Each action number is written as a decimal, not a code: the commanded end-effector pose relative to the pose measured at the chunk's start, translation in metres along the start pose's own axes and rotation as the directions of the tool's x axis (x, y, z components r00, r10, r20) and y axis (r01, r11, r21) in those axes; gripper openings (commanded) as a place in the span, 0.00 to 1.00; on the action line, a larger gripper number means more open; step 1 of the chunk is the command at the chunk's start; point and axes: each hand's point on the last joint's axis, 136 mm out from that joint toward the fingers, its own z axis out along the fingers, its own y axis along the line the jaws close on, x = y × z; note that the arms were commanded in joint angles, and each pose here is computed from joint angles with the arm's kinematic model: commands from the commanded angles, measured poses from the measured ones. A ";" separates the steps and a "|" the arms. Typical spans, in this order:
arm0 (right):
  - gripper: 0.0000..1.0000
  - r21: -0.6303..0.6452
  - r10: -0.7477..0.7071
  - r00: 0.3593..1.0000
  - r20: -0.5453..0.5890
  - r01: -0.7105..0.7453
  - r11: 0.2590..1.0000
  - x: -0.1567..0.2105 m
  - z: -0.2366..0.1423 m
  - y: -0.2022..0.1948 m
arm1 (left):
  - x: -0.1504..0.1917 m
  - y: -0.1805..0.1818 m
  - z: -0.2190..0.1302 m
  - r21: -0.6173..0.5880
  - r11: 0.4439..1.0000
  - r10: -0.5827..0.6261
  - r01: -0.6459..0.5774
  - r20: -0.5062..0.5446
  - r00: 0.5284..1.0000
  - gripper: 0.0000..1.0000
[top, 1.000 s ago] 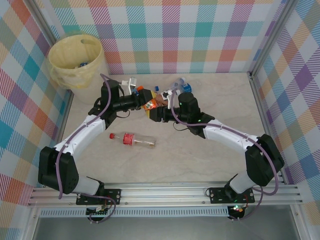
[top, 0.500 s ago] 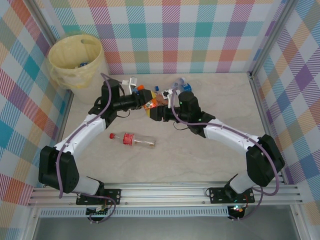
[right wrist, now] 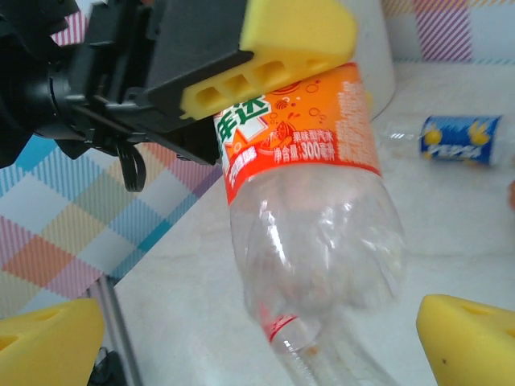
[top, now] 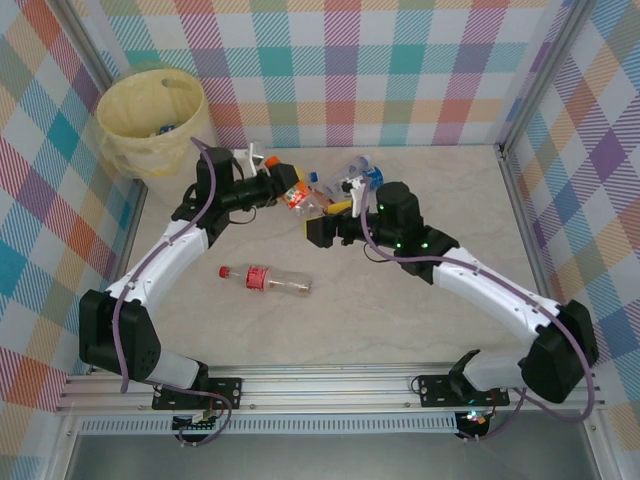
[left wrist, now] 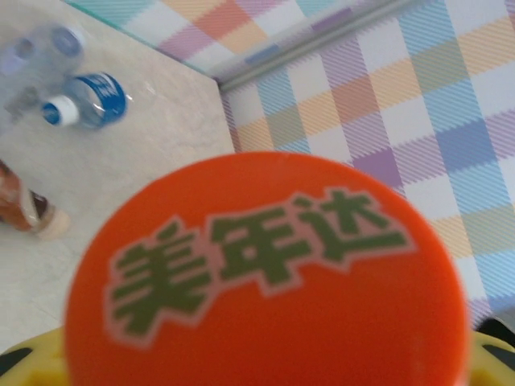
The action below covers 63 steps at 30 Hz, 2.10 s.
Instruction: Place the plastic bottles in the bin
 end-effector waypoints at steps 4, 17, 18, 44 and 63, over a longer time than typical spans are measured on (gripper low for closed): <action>1.00 0.299 -0.052 0.993 0.104 0.018 0.954 -0.009 -0.035 -0.044 | -0.071 0.017 -0.044 -0.272 0.962 0.073 -0.001 0.257 0.964 0.43; 1.00 0.553 0.019 0.987 0.161 -0.106 0.827 0.009 -0.079 -0.091 | -0.205 0.006 -0.128 -0.613 0.790 0.462 0.013 0.609 0.645 0.42; 1.00 0.553 0.020 0.986 0.164 -0.109 0.826 0.010 -0.081 -0.091 | -0.215 0.001 -0.134 -0.634 0.773 0.498 0.011 0.618 0.609 0.42; 1.00 0.605 0.037 0.992 0.123 -0.104 0.789 0.029 -0.081 -0.107 | -0.349 0.044 -0.199 -0.900 0.411 0.822 0.148 0.436 0.366 0.41; 1.00 0.612 0.043 0.999 0.032 -0.054 0.789 0.031 -0.054 -0.113 | -0.356 0.170 -0.267 -0.904 -0.019 0.779 0.427 0.253 0.573 0.71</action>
